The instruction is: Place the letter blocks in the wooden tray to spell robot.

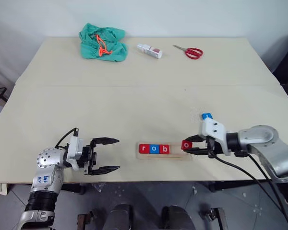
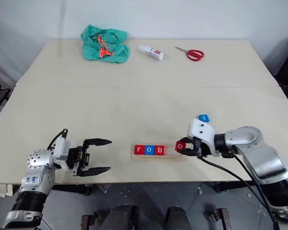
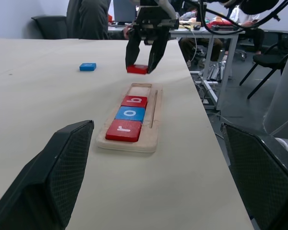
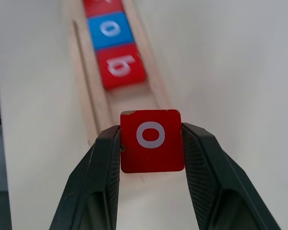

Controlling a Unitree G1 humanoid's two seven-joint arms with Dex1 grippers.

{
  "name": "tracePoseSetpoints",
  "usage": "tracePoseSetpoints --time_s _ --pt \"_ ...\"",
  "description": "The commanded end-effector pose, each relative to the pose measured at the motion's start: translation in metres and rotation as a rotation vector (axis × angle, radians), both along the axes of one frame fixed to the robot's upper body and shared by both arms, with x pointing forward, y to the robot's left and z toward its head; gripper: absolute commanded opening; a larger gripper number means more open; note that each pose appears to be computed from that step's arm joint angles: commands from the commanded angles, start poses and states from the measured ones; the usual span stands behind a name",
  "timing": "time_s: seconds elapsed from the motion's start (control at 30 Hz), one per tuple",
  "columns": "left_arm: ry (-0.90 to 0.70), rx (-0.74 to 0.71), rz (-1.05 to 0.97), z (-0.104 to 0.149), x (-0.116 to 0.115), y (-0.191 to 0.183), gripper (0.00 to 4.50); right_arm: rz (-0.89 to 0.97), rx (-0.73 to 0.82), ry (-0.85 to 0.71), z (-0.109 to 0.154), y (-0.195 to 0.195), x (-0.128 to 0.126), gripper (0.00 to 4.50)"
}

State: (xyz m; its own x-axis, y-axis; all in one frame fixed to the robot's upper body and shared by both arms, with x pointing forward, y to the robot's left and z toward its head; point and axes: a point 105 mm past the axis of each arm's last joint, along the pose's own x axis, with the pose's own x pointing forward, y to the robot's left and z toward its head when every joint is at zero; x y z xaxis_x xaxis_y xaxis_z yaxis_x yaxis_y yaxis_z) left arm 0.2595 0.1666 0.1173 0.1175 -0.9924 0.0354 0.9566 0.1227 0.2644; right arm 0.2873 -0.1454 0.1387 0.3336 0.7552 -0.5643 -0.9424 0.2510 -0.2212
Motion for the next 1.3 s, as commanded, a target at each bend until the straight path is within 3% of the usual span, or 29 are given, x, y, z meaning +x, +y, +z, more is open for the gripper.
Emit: tracePoseSetpoints --time_s 0.03,0.5,0.53,0.77,0.97,1.07,1.3 --pt "-0.038 0.004 0.006 0.006 -0.006 0.003 4.5 0.03 -0.007 -0.019 0.002 0.009 0.003 1.46" --pt "-0.034 0.0 0.042 0.005 -0.011 0.006 4.5 0.086 -0.046 -0.017 -0.011 0.018 0.01 1.46" --pt "-0.034 -0.001 0.043 0.005 -0.011 0.006 4.5 0.079 -0.043 -0.023 -0.01 0.018 0.012 2.2" --pt "-0.034 -0.005 0.04 0.005 -0.008 0.004 4.5 0.09 0.004 -0.029 -0.001 0.026 0.008 4.47" --pt "-0.036 -0.008 0.034 0.005 -0.005 0.002 4.5 0.021 0.049 -0.049 0.01 0.017 0.005 4.47" --pt "-0.035 -0.009 0.033 0.005 -0.004 0.002 4.5 -0.039 0.043 -0.033 0.009 0.001 0.002 3.89" --pt "-0.031 -0.014 0.026 0.004 -0.002 -0.001 4.5 -0.115 0.017 -0.032 0.003 -0.017 0.004 1.44"
